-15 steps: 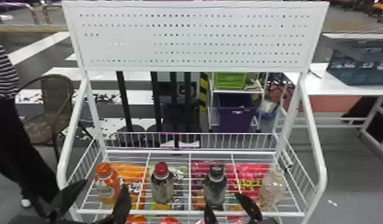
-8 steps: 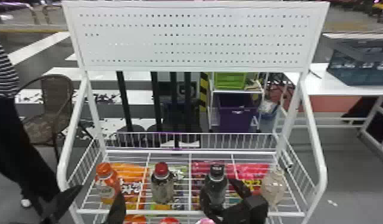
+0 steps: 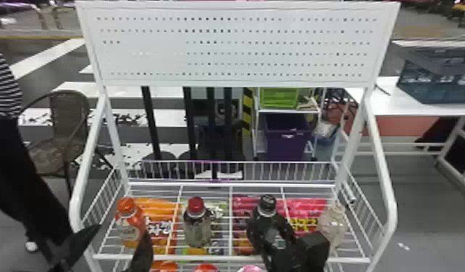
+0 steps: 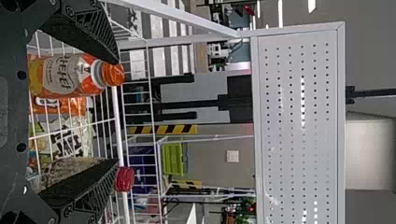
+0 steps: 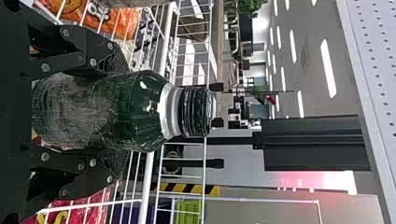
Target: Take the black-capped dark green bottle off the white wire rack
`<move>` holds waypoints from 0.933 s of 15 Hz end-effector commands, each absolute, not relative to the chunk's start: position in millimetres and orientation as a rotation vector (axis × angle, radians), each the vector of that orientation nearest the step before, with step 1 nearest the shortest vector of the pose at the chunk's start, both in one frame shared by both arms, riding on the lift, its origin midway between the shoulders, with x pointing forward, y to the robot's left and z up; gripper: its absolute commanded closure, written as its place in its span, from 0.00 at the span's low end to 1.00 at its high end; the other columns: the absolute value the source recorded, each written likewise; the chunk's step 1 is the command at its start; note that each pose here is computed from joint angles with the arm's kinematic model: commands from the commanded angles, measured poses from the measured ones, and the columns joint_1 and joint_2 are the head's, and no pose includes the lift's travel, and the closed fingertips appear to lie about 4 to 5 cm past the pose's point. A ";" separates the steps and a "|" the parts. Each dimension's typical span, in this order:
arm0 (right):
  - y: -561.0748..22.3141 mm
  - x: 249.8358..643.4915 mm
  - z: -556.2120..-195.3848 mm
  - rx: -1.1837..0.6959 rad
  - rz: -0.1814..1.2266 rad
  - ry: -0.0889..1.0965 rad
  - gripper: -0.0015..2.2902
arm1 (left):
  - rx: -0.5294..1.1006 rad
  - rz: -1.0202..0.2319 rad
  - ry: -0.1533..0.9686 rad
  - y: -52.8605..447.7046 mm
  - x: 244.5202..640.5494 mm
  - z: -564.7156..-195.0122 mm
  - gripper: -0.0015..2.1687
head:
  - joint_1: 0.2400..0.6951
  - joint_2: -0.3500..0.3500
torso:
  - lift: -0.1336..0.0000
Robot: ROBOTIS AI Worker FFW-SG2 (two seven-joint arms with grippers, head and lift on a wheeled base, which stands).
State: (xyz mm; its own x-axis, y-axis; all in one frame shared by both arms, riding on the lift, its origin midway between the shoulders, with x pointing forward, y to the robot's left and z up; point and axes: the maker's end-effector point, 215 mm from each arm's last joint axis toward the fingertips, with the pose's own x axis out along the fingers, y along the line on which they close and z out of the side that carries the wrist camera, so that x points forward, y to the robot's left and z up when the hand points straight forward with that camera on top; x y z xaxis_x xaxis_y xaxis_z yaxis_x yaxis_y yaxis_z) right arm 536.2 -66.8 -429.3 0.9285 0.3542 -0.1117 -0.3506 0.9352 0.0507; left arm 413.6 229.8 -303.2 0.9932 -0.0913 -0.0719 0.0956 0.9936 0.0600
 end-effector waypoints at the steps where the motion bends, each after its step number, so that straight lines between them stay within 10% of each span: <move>1: -72.5 518.7 -400.1 0.053 0.347 0.115 0.61 | 0.062 -0.095 0.069 228.7 413.9 -303.4 0.07 | 0.57 0.50 | 1.00; 14: -215.3 385.9 -299.5 0.025 0.192 0.025 0.61 | 0.046 -0.104 0.055 220.3 413.6 -298.2 0.07 | 0.57 0.50 | 1.00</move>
